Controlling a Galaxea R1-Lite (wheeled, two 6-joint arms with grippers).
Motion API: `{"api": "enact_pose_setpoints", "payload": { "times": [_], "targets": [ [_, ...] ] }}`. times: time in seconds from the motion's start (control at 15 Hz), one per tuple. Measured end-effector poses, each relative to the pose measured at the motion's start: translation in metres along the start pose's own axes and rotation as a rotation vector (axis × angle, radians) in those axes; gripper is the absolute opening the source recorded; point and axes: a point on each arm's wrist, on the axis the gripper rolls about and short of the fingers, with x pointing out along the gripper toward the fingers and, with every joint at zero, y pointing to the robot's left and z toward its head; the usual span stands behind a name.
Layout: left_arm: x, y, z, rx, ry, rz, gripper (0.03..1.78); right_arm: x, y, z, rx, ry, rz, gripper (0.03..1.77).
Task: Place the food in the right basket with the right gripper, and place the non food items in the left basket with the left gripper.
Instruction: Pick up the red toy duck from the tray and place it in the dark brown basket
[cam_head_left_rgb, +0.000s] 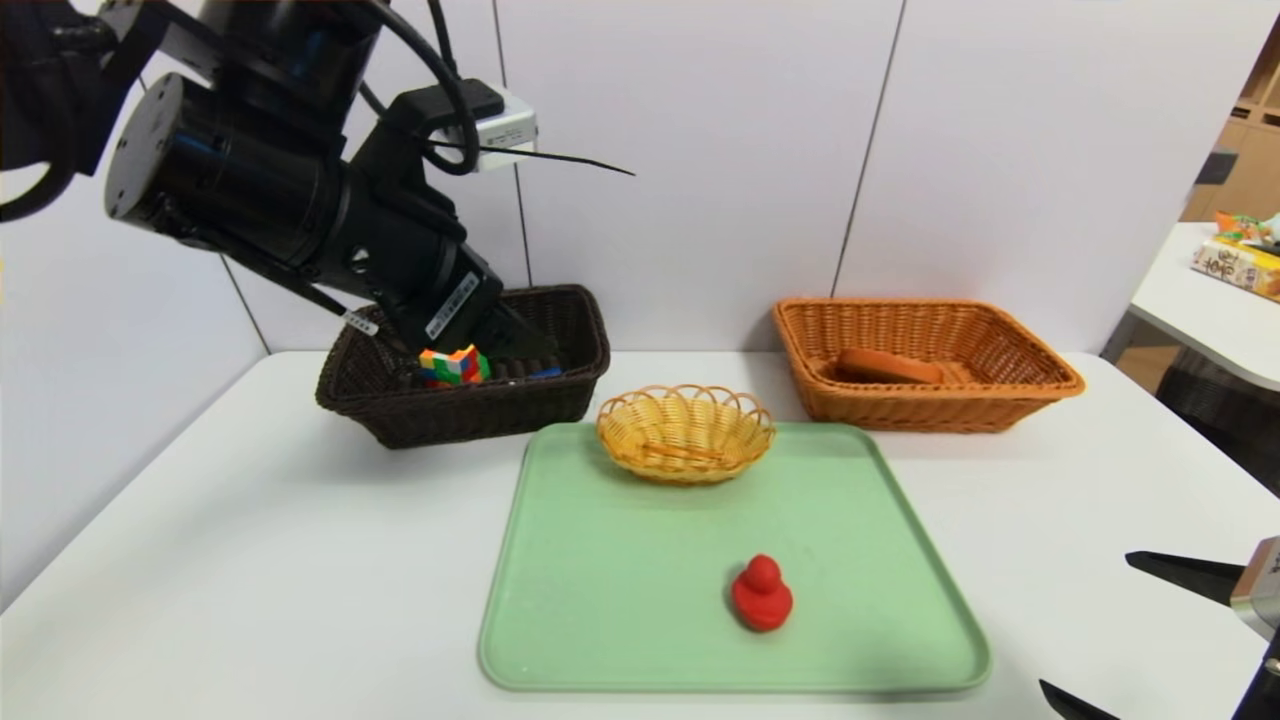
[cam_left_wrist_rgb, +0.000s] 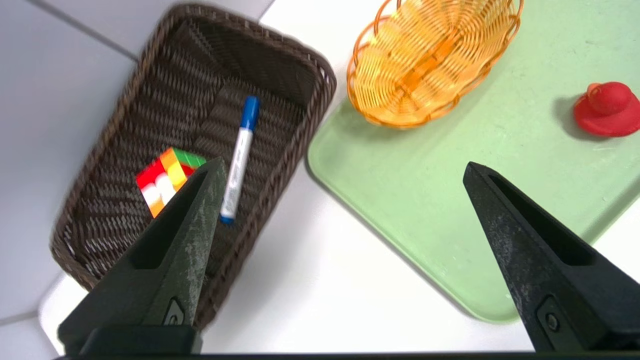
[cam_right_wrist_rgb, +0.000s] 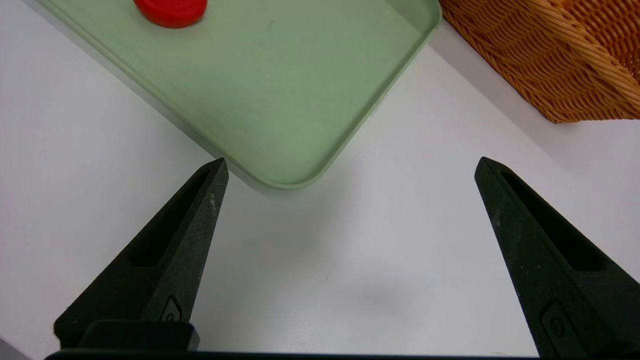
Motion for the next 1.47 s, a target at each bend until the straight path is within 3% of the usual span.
{"api": "enact_pose_setpoints", "payload": {
  "times": [0.4, 0.87, 1.13, 1.47],
  "targets": [
    [-0.018, -0.031, -0.059, -0.124, -0.016, 0.117, 1.69, 0.001, -0.001, 0.007, -0.001, -0.017, 0.009, 1.70],
    [-0.046, -0.066, -0.140, -0.288, -0.019, 0.261, 1.69, 0.009, -0.006, 0.024, 0.045, -0.060, 0.002, 1.70],
    [-0.061, -0.075, -0.162, -0.330, -0.029, 0.281, 1.69, 0.024, -0.006, 0.042, 0.060, -0.093, 0.009, 1.70],
    [-0.067, -0.079, -0.174, -0.347, -0.030, 0.283, 1.69, 0.047, 0.000, 0.073, 0.171, -0.094, -0.014, 1.70]
  ]
}}
